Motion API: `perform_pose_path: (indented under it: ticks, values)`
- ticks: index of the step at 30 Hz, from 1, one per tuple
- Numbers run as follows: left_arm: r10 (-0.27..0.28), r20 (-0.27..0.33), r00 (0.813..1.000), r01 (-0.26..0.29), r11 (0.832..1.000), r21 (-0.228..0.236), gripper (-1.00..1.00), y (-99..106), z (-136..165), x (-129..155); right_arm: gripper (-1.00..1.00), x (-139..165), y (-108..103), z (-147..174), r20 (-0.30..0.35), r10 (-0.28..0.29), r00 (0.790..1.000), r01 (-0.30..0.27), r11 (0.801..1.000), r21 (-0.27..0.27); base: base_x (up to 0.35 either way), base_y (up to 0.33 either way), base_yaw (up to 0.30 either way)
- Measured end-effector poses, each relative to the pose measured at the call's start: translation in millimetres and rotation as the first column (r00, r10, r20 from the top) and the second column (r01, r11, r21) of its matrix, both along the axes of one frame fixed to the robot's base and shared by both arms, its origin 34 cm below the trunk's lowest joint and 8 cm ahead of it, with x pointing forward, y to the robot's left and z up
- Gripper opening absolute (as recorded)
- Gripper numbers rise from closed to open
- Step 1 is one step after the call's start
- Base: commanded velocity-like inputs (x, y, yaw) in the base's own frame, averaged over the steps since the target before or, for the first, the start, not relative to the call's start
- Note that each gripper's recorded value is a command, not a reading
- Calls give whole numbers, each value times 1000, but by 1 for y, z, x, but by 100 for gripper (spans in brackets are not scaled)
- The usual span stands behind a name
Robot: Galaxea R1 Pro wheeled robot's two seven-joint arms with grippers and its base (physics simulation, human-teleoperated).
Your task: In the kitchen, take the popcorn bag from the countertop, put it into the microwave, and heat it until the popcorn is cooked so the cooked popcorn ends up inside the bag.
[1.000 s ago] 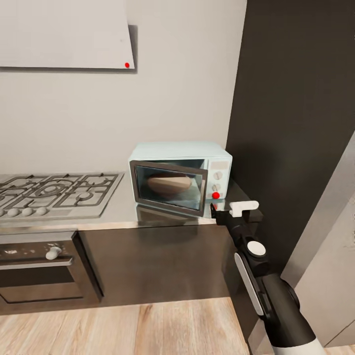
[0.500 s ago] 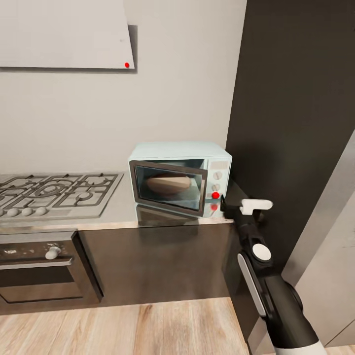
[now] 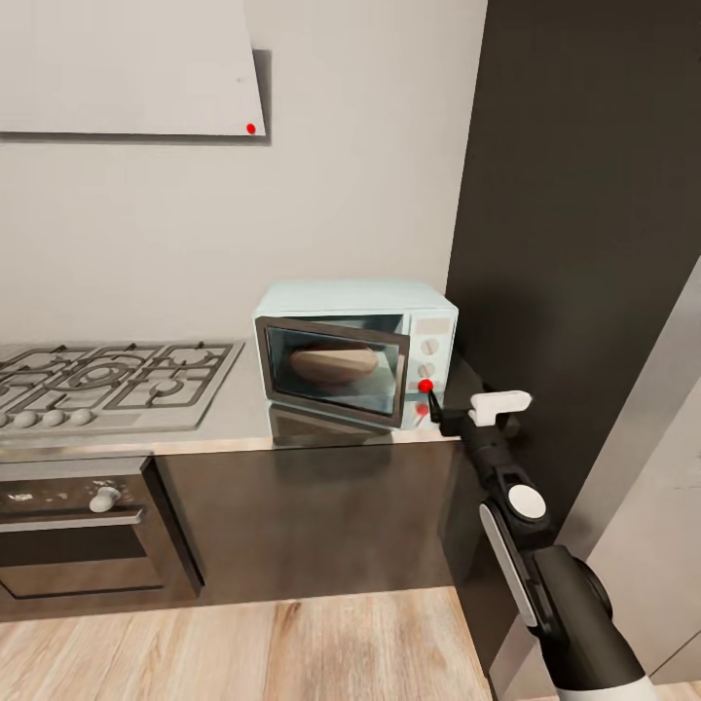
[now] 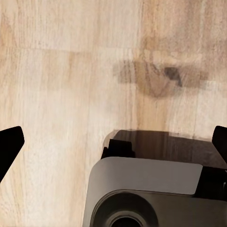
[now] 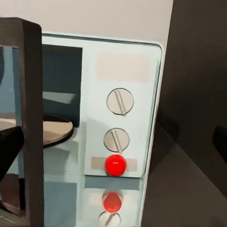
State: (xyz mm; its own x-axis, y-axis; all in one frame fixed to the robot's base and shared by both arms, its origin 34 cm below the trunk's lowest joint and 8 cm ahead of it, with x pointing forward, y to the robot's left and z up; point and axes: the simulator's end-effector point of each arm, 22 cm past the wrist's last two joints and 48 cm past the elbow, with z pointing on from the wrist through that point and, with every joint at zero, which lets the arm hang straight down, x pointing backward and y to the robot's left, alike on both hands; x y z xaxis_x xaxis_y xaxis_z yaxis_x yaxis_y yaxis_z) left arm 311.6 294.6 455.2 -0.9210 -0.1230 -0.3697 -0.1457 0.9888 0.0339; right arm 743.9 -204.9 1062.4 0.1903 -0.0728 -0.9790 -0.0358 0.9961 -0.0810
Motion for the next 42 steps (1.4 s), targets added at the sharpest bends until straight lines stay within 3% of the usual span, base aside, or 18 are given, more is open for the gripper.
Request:
perform_pose_path:
  ticks: [4,8,10,12,14,18,24,42]
  values:
    - [0,0,1000,0,1000,0,100,0,0,0,100,-1,10,-1,-5,50,999,-50,999,-13,0,0,0]
    - [0,0,1000,0,1000,0,100,0,0,0,100,-3,25,-4,-22,181,983,-183,980,-84,0,0,0]
    - [0,0,1000,0,1000,0,100,0,0,0,100,-4,26,-6,-38,236,971,-239,967,-90,0,0,0]
    - [0,0,1000,0,1000,0,100,0,0,0,100,-4,20,-8,-54,265,963,-269,960,-77,0,0,0]
    - [0,0,1000,0,1000,0,100,0,0,0,100,-10,20,-6,-60,341,938,-344,938,-46,0,0,0]
    - [-1,0,1000,1,1000,0,100,0,0,0,100,-20,2,-4,-82,456,886,-452,890,61,0,0,0]
    - [0,0,1000,0,1000,0,100,0,0,0,100,-21,2,-7,-98,476,874,-470,879,75,0,0,0]
    - [0,0,1000,0,1000,0,100,0,0,0,100,-16,2,-13,-110,469,876,-462,883,79,2,0,0]
